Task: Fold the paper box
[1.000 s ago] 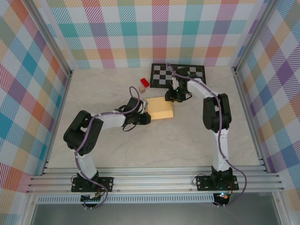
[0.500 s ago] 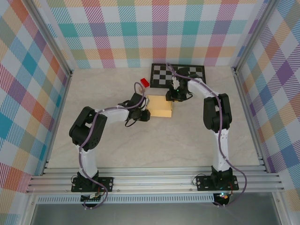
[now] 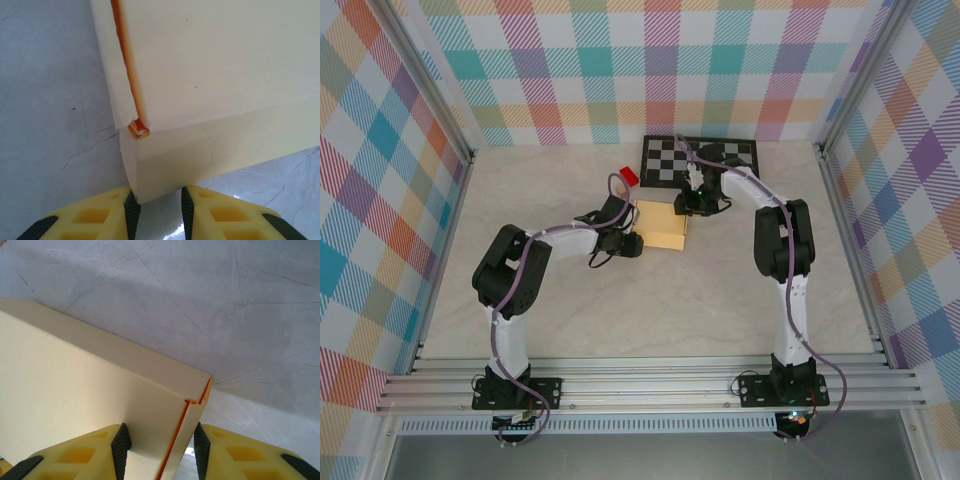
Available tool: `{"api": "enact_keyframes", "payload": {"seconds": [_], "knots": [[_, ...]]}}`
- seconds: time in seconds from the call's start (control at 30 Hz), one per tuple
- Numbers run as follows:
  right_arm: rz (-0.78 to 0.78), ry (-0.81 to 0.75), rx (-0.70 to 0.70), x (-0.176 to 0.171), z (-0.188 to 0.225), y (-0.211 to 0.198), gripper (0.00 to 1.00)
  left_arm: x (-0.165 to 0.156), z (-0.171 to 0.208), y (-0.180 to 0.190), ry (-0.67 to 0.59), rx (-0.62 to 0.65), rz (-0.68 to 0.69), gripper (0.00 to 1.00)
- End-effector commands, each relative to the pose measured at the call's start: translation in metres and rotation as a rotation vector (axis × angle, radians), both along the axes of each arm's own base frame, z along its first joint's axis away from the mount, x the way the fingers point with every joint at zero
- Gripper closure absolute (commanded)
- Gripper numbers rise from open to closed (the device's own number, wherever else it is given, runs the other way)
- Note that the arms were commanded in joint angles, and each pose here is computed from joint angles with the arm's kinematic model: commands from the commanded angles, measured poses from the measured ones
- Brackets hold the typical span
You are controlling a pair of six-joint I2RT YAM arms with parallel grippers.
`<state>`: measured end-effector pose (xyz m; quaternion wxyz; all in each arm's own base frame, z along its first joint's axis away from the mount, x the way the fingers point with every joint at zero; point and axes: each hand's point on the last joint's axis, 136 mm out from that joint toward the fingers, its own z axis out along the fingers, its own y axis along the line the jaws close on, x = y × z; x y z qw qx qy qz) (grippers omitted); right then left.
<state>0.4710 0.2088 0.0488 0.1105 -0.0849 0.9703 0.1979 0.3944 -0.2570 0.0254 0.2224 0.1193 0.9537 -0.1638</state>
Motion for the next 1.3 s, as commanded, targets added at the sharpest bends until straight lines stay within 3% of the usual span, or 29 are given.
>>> {"api": "enact_keyframes", "payload": {"seconds": [0.0, 0.2, 0.37, 0.77, 1.27], "knots": [[-0.011, 0.181, -0.155, -0.039, -0.05, -0.03, 0.58, 0.005, 0.016, 0.016, -0.002, -0.012, 0.061, 0.68], [-0.009, 0.18, -0.161, -0.039, -0.051, -0.031, 0.58, 0.001, 0.059, 0.013, -0.04, -0.086, 0.079, 0.68], [-0.013, 0.179, -0.156, -0.038, -0.05, -0.03, 0.58, 0.0, 0.072, 0.01, -0.052, -0.106, 0.064, 0.68], [-0.006, 0.175, -0.151, -0.036, -0.049, -0.029, 0.59, -0.007, 0.045, -0.013, -0.003, -0.179, 0.023, 0.72], [0.033, 0.208, -0.157, -0.042, -0.06, -0.029, 0.59, 0.031, 0.004, -0.029, -0.082, -0.177, -0.048, 0.71]]}}
